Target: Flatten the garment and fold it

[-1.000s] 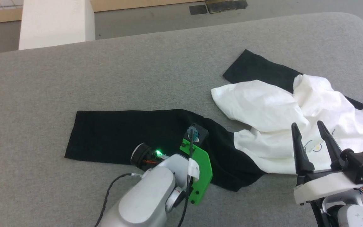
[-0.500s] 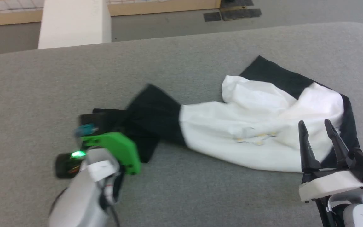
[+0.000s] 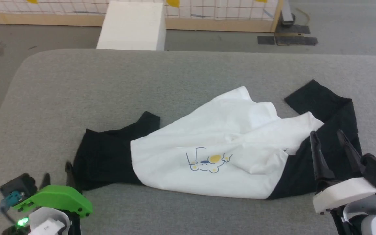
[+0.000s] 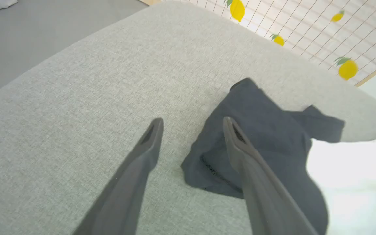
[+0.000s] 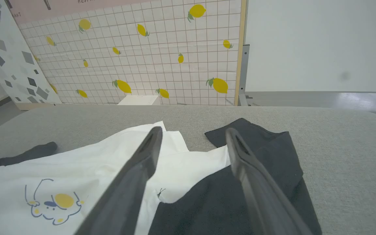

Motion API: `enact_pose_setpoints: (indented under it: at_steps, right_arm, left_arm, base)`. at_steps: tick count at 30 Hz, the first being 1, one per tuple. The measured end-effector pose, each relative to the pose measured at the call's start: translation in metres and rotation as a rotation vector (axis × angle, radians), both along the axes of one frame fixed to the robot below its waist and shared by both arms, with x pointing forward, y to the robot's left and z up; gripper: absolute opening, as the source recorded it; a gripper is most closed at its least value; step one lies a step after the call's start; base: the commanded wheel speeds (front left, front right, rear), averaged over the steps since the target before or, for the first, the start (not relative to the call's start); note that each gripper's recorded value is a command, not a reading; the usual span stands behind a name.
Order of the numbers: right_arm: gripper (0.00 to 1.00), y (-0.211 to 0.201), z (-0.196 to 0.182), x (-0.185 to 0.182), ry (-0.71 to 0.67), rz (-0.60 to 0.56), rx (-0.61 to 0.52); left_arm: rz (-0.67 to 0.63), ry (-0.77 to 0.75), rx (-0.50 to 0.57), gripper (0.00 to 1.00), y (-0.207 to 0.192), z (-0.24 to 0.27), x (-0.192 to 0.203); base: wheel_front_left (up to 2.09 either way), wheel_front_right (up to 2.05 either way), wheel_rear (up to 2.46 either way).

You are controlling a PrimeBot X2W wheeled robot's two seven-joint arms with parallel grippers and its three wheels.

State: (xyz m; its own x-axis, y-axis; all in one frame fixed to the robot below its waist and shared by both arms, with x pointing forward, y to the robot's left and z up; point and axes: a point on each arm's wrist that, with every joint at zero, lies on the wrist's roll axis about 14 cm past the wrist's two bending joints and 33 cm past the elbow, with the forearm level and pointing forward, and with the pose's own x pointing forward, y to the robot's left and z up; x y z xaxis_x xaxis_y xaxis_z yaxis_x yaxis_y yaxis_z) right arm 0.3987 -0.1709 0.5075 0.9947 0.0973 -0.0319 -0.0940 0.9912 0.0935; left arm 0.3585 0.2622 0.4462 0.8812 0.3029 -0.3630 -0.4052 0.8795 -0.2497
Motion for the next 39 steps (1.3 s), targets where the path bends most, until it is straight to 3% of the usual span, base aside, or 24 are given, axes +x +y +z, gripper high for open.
enact_pose_setpoints:
  at_steps: [5, 10, 18, 26, 27, 28, 29, 30, 35, 39]
  right_arm:
    - [1.0, -0.029, -0.025, -0.008, 0.142, -0.078, -0.01]
    - [1.0, -0.057, -0.066, -0.023, 0.359, -0.153, 0.016]
    - [1.0, -0.073, -0.106, -0.031, 0.569, -0.204, 0.057]
    - [1.0, -0.07, -0.132, -0.022, 0.731, -0.197, 0.08]
    - [0.88, -0.069, -0.134, -0.02, 0.749, -0.19, 0.082]
    - [0.4, -0.067, -0.135, -0.019, 0.761, -0.183, 0.081]
    - [0.1, -0.066, -0.135, -0.018, 0.768, -0.176, 0.077]
    - [0.0, -0.065, -0.134, -0.017, 0.765, -0.173, 0.075]
    - [0.0, -0.08, -0.109, -0.011, 0.637, -0.226, 0.074]
    - [0.0, -0.126, -0.069, -0.023, 0.463, -0.366, 0.02]
  left_arm:
    - [-0.037, -0.31, 0.074, 1.0, -0.007, 0.053, 0.008]
    - [-0.186, -0.429, 0.116, 1.0, -0.043, 0.073, 0.023]
    - [-0.32, -0.511, 0.124, 1.0, -0.084, 0.087, 0.042]
    - [-0.346, -0.472, 0.112, 1.0, -0.091, 0.067, 0.051]
    - [-0.344, -0.466, 0.111, 1.0, -0.09, 0.064, 0.052]
    - [-0.346, -0.464, 0.112, 1.0, -0.09, 0.063, 0.053]
    - [-0.347, -0.461, 0.11, 1.0, -0.09, 0.062, 0.054]
    - [-0.348, -0.458, 0.108, 1.0, -0.09, 0.06, 0.054]
    - [-0.356, -0.461, 0.12, 1.0, -0.092, 0.062, 0.052]
    - [-0.359, -0.476, 0.116, 1.0, -0.094, 0.068, 0.048]
  base:
    - [0.0, 0.0, 0.0]
    - [0.0, 0.0, 0.0]
    - [0.0, 0.0, 0.0]
    - [0.0, 0.0, 0.0]
    - [0.0, 0.0, 0.0]
    - [0.0, 0.0, 0.0]
    - [0.0, 0.0, 0.0]
    - [0.0, 0.0, 0.0]
    - [0.0, 0.0, 0.0]
    - [0.0, 0.0, 0.0]
